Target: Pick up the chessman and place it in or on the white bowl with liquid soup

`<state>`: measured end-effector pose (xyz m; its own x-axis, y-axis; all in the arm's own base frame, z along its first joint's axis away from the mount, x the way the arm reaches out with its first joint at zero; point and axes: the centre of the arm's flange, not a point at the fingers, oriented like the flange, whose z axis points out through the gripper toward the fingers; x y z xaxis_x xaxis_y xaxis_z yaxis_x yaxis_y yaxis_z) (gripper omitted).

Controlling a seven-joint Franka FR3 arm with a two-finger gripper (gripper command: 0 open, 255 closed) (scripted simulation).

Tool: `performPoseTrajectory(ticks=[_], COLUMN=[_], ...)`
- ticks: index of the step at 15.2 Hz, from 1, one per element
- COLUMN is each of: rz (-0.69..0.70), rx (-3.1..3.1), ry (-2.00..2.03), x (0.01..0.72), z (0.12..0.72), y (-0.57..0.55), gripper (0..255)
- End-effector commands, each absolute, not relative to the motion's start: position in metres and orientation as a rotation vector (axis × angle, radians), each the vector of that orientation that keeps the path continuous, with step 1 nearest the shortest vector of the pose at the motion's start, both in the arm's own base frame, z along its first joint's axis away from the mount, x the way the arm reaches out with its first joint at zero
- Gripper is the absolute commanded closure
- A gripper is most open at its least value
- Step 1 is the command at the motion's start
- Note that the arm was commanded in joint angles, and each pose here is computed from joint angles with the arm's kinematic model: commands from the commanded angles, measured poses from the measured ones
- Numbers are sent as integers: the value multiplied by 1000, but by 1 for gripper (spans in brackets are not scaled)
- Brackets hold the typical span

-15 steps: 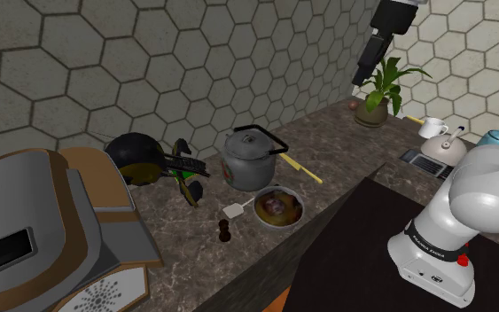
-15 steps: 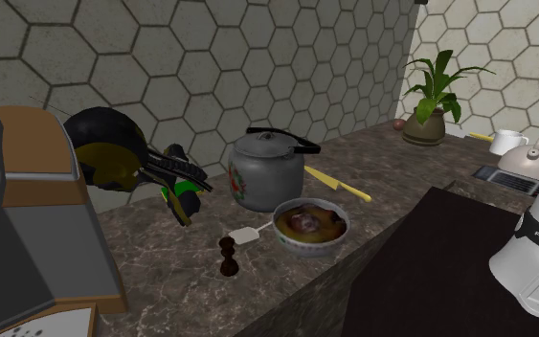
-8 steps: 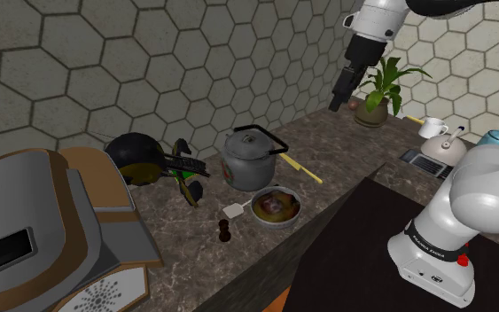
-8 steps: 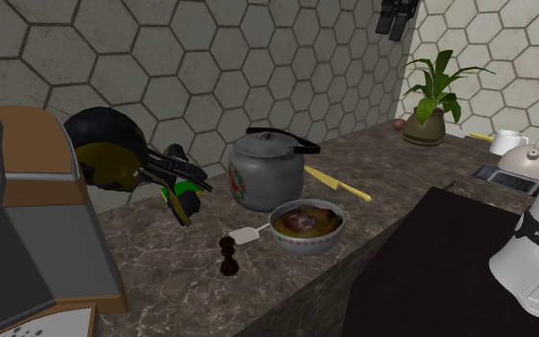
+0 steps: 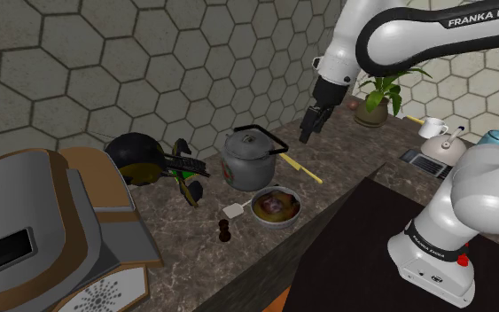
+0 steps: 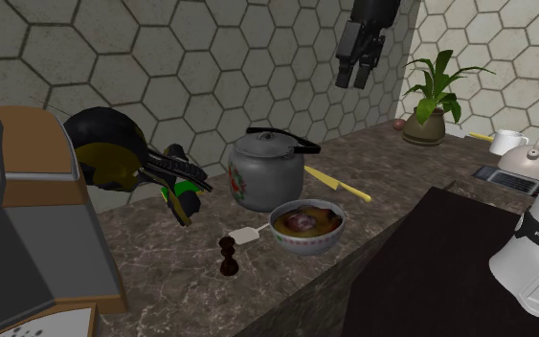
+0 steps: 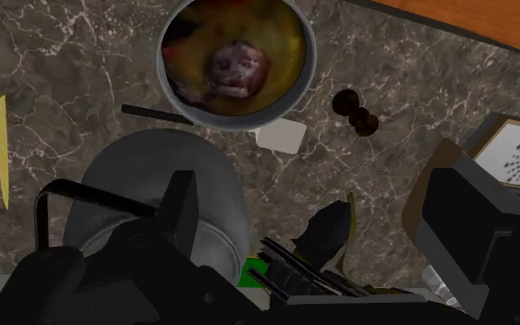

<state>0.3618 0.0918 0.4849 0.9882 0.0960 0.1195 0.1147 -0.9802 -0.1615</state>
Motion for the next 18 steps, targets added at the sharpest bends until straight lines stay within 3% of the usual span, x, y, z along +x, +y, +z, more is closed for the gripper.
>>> performPoseTrajectory(ticks=[1, 18], rz=[-170, -163], rx=[-2958, -2912], ry=[-150, -97], x=[371, 444], z=[465, 286], y=[104, 215], gripper=[0, 0])
